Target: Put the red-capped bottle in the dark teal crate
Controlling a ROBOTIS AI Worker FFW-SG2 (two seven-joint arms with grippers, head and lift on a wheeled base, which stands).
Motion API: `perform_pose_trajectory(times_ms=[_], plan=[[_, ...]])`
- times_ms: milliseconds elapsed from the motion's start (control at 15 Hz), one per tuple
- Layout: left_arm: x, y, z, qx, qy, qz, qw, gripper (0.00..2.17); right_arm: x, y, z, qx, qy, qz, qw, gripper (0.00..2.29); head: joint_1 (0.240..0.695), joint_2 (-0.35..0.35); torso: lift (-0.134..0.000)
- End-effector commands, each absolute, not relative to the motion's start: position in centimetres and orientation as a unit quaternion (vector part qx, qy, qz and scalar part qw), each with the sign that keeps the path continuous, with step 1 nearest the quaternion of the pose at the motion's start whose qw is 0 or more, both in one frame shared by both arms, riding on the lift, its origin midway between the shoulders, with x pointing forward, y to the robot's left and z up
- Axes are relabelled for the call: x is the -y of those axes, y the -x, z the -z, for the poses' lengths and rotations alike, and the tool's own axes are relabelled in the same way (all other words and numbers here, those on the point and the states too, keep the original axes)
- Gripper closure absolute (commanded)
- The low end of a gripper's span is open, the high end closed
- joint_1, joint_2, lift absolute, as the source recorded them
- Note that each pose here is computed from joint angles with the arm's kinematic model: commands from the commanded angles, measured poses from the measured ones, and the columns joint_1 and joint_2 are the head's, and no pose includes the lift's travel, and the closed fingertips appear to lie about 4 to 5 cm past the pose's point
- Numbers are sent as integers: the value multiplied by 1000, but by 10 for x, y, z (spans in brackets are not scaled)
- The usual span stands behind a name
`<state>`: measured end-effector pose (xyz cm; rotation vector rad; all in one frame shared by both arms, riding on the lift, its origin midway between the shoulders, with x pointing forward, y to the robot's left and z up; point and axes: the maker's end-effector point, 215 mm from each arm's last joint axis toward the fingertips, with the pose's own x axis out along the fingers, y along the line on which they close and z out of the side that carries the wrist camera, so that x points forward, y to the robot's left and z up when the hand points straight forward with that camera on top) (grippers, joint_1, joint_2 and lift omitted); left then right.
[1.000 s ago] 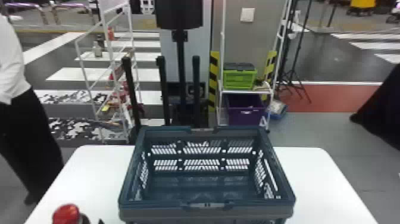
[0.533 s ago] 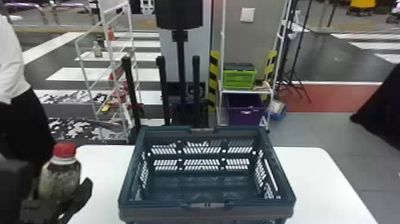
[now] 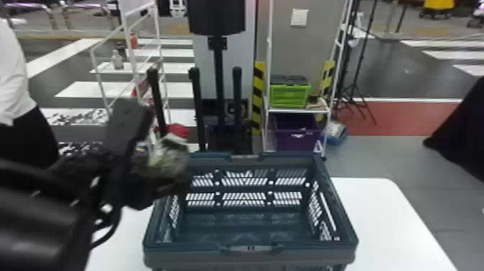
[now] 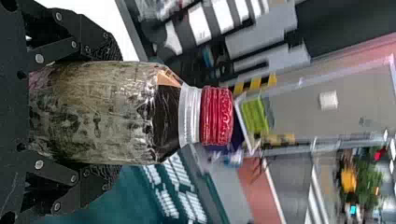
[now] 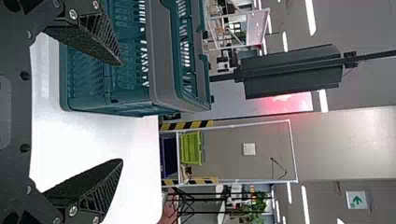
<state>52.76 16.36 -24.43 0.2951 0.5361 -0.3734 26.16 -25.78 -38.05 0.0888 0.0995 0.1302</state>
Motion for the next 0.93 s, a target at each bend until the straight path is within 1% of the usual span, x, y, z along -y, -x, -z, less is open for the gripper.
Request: perform_pose_trajectory(times_ms=[0, 67, 133, 267, 400, 600, 800, 867], plan=[[-124, -556, 265, -300, -199, 220, 907, 2051, 259, -259, 379, -46, -45, -62, 996, 151, 499, 0, 0], [-111, -567, 285, -325, -221, 236, 889, 2051, 259, -259, 378, -44, -45, -61, 996, 151, 499, 0, 0], [-98, -575, 297, -337, -230, 255, 877, 2051, 261, -259, 378, -43, -46, -58, 996, 151, 499, 0, 0], [-60, -591, 326, -351, -253, 318, 844, 2051, 262, -258, 377, -39, -46, -55, 997, 151, 499, 0, 0], [-48, -603, 356, -364, -282, 339, 820, 2051, 265, -256, 381, -42, -45, -54, 997, 151, 499, 0, 0], [-19, -594, 405, -398, -316, 399, 763, 2051, 267, -258, 381, -41, -43, -53, 997, 151, 499, 0, 0], [-6, -591, 444, -404, -357, 429, 724, 2051, 266, -259, 381, -40, -44, -53, 997, 151, 499, 0, 0], [-6, -591, 454, -402, -375, 431, 715, 2051, 267, -259, 382, -41, -44, -52, 997, 151, 499, 0, 0]])
